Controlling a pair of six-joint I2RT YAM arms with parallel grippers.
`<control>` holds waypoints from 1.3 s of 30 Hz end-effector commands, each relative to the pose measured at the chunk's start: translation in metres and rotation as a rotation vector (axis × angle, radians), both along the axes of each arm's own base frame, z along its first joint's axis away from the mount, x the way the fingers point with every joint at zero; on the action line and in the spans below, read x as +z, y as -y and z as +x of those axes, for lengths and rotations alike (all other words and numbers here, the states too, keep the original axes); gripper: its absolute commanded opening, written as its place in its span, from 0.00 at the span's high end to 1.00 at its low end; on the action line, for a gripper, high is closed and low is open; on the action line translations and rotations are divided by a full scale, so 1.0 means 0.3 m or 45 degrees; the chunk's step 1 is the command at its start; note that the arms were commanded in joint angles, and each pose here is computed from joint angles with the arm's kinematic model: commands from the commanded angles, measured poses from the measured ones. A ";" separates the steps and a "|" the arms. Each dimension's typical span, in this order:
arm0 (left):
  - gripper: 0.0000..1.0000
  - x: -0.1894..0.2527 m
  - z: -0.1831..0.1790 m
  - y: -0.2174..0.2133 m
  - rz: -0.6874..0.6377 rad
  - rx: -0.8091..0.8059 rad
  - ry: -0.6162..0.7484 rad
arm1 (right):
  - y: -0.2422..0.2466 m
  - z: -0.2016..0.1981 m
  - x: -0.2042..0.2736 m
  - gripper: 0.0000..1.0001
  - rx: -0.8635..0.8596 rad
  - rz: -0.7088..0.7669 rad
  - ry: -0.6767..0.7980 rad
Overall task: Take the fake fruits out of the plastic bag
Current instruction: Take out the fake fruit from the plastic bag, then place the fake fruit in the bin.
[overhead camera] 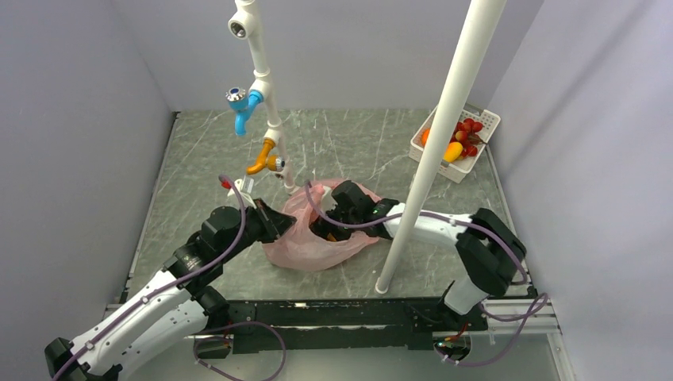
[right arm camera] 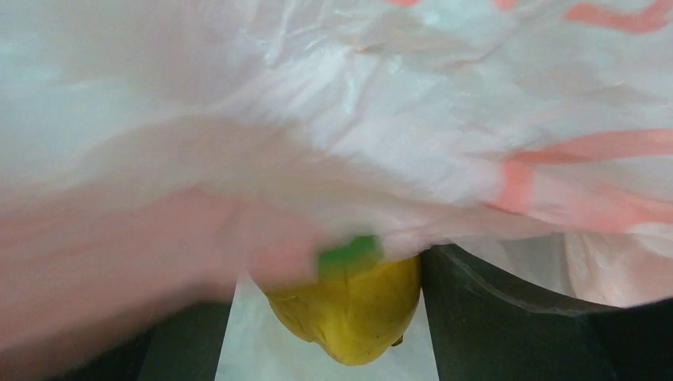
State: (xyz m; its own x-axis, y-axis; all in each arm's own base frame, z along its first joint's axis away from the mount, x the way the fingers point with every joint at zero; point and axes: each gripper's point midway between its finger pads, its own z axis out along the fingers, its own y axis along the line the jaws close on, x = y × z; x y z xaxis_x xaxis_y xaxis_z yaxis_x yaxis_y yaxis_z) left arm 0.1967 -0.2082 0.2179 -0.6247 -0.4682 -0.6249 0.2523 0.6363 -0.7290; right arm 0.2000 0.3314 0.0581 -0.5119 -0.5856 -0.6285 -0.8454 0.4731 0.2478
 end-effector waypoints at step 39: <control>1.00 -0.056 -0.025 -0.017 -0.015 -0.002 -0.025 | 0.817 0.357 0.574 1.00 -1.436 0.617 0.460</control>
State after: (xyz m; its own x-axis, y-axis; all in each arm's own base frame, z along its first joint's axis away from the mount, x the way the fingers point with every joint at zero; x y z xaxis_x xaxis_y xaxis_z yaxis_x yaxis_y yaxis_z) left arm 0.1882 -0.2012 0.1891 -0.6506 -0.4578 -0.6060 0.2170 0.6526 -0.7260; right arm 0.2955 0.1382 0.2451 -0.3724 0.3100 -0.8748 -0.3484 0.8269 0.4414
